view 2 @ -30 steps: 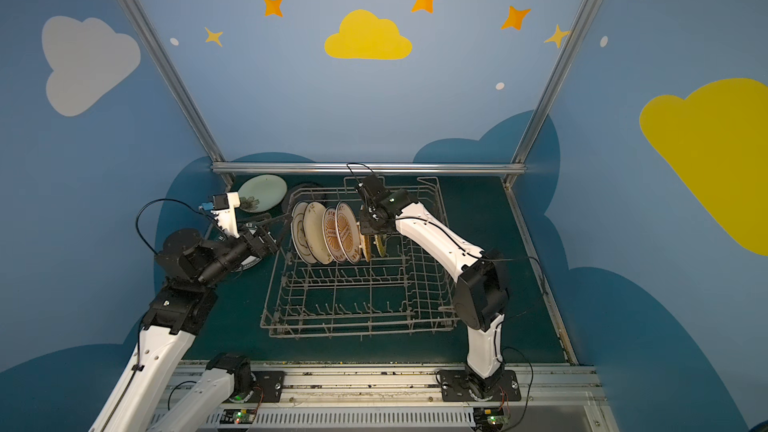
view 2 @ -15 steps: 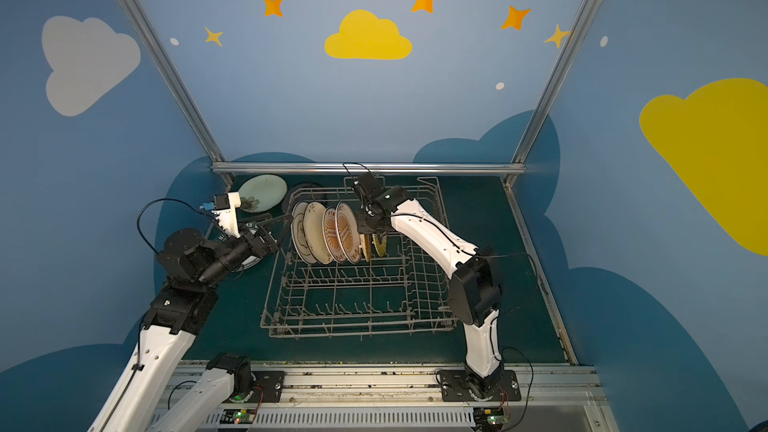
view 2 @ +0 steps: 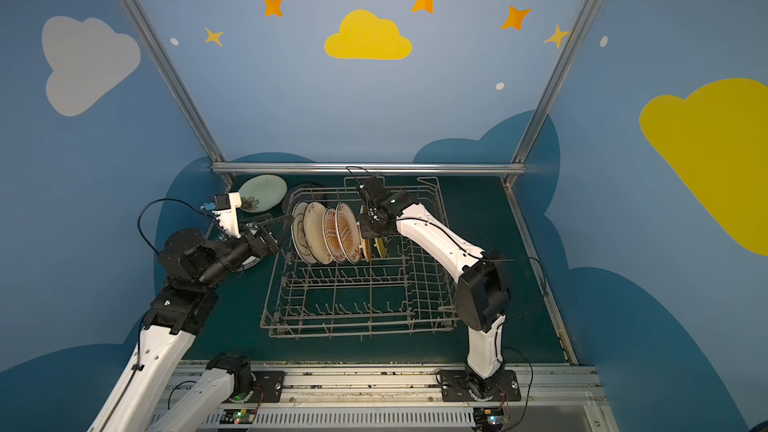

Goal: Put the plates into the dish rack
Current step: 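Hold the bamboo mat in its rack slot with the right gripper, then open the right gripper off the mat while the left moves to the white plate, then grasp the rim of the white green-rimmed plate with the left gripper and tilt it up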

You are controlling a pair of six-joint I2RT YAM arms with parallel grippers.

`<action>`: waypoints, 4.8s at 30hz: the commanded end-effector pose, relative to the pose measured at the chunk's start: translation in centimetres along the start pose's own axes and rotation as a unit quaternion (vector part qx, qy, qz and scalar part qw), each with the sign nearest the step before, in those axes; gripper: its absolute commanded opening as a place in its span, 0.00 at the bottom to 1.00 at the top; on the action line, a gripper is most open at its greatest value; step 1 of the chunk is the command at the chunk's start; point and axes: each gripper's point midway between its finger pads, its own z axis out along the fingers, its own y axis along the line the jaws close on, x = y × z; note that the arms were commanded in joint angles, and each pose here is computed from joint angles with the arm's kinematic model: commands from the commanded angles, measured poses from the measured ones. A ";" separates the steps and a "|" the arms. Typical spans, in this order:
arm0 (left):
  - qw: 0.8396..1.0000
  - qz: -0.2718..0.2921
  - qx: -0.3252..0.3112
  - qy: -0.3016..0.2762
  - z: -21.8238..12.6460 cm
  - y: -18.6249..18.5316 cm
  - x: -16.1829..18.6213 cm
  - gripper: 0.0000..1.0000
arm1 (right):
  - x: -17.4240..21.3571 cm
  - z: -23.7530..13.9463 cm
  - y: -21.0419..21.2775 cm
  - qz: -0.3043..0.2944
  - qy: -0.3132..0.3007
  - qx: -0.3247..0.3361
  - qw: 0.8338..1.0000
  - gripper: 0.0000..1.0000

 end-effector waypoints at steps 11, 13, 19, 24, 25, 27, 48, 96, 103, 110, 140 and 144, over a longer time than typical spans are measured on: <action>1.000 0.012 0.000 0.007 0.3 0.1 0.4 1.00 | 4.4 1.1 -0.4 -0.015 0.077 -0.033 0.996 0.00; 1.000 0.012 0.000 0.006 0.3 0.2 0.3 1.00 | 4.4 1.2 -0.4 -0.015 0.074 -0.034 0.997 0.00; 1.000 0.012 -0.003 0.011 0.5 0.4 0.6 1.00 | 4.8 1.9 0.0 -0.019 0.081 -0.051 0.995 0.00; 1.000 0.013 -0.006 0.011 0.5 0.5 0.6 1.00 | 5.0 1.8 0.1 -0.021 0.079 -0.057 0.995 0.00; 1.000 0.014 -0.005 0.011 0.5 0.5 0.6 1.00 | 5.1 1.7 0.2 -0.022 0.078 -0.058 0.995 0.00; 1.000 0.012 -0.003 0.012 0.6 0.4 0.6 1.00 | 5.2 1.4 0.5 -0.026 0.078 -0.064 0.995 0.00; 1.000 0.012 -0.005 0.013 0.6 0.5 0.6 1.00 | 5.4 2.4 -0.7 -0.013 0.078 -0.022 0.997 0.00; 1.000 0.012 -0.002 0.012 0.5 0.4 0.6 1.00 | 4.3 -0.1 -0.6 0.005 0.062 -0.013 0.998 0.34; 1.000 0.012 -0.002 0.012 0.5 0.3 0.6 1.00 | 3.7 -2.0 -0.3 0.015 0.047 -0.039 0.998 0.36; 1.000 0.012 -0.005 0.014 0.6 0.5 0.8 1.00 | 3.0 -4.5 0.1 0.026 0.031 -0.075 0.996 0.38; 0.920 -0.258 -0.291 0.056 -6.5 12.8 4.7 1.00 | 0.3 -17.2 -0.8 -0.069 -0.263 -0.204 0.940 0.87; 0.892 -0.320 -0.316 0.036 -7.0 16.0 5.1 1.00 | 0.8 -17.5 0.5 -0.086 -0.271 -0.248 0.926 0.87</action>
